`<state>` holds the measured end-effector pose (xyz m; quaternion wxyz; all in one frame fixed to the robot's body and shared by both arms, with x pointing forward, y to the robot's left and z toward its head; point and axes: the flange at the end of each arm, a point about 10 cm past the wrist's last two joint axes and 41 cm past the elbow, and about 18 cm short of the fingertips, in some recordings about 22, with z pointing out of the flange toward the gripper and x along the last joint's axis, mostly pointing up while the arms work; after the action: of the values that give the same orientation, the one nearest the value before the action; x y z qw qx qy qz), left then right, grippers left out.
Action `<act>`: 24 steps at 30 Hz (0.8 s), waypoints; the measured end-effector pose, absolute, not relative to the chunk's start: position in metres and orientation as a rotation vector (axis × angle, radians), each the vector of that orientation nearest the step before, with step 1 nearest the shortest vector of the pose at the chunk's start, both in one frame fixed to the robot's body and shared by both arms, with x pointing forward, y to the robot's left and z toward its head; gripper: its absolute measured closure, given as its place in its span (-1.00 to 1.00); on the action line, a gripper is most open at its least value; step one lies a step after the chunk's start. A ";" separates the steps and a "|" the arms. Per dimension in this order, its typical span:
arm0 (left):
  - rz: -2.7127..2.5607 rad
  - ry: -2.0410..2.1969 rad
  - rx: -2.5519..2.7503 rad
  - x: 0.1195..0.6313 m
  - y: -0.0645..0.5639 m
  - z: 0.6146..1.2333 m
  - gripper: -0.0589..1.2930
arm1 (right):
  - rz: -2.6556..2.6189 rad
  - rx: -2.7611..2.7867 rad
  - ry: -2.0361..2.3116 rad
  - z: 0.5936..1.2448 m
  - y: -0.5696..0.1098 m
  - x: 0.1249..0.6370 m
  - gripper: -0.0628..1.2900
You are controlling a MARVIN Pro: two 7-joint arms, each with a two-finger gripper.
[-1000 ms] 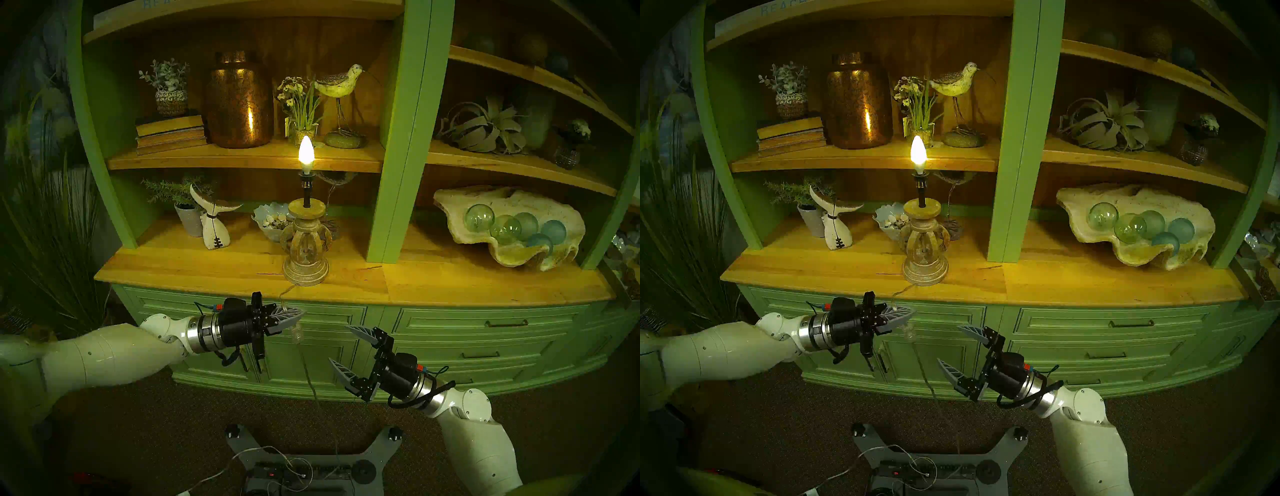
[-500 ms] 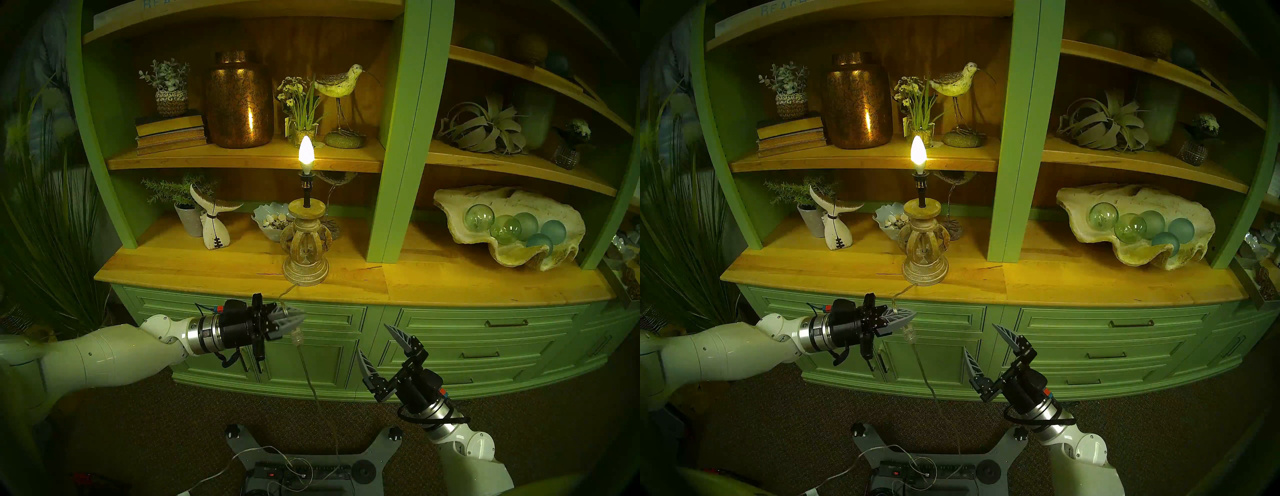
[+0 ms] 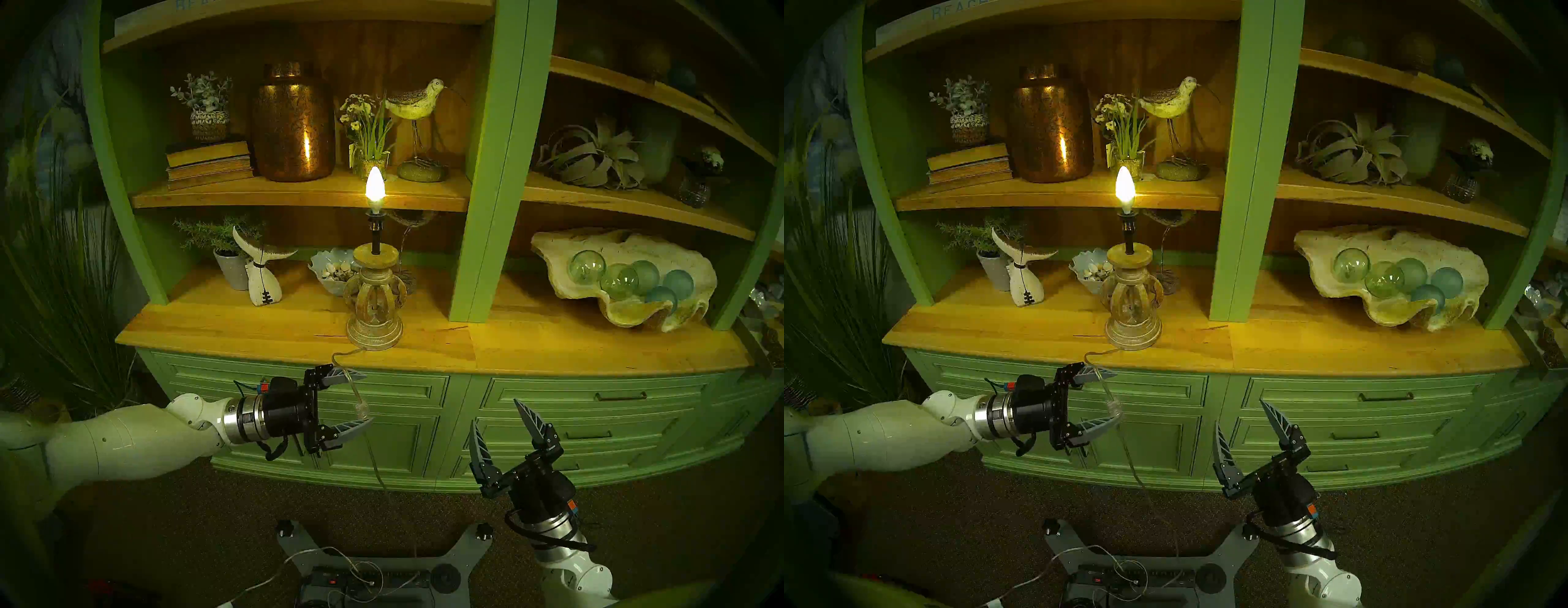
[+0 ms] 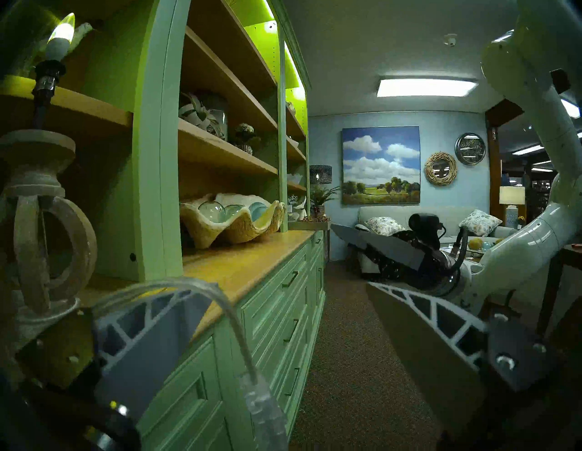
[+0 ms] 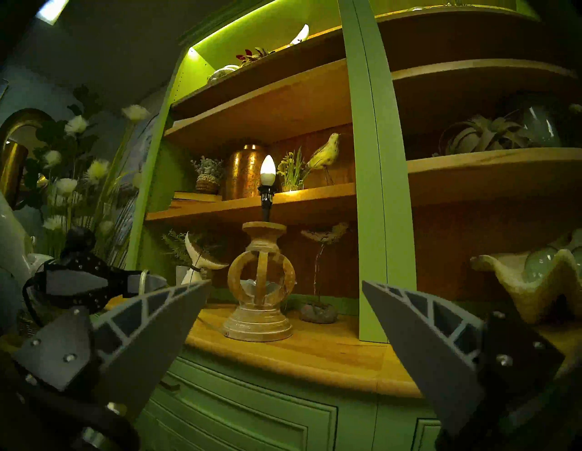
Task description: Grab cable and switch light on
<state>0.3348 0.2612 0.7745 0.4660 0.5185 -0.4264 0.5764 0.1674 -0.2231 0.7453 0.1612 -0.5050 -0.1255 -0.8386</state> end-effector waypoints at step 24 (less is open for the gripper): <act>1.503 -0.856 1.613 0.293 0.354 0.732 -0.95 | -2.482 -1.304 -0.490 0.803 -0.189 0.164 -0.92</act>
<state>0.2935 0.3544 0.7318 0.3785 0.6313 -0.3350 0.5883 0.1636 -0.1885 0.8030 0.1472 -0.4533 -0.1703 -0.8625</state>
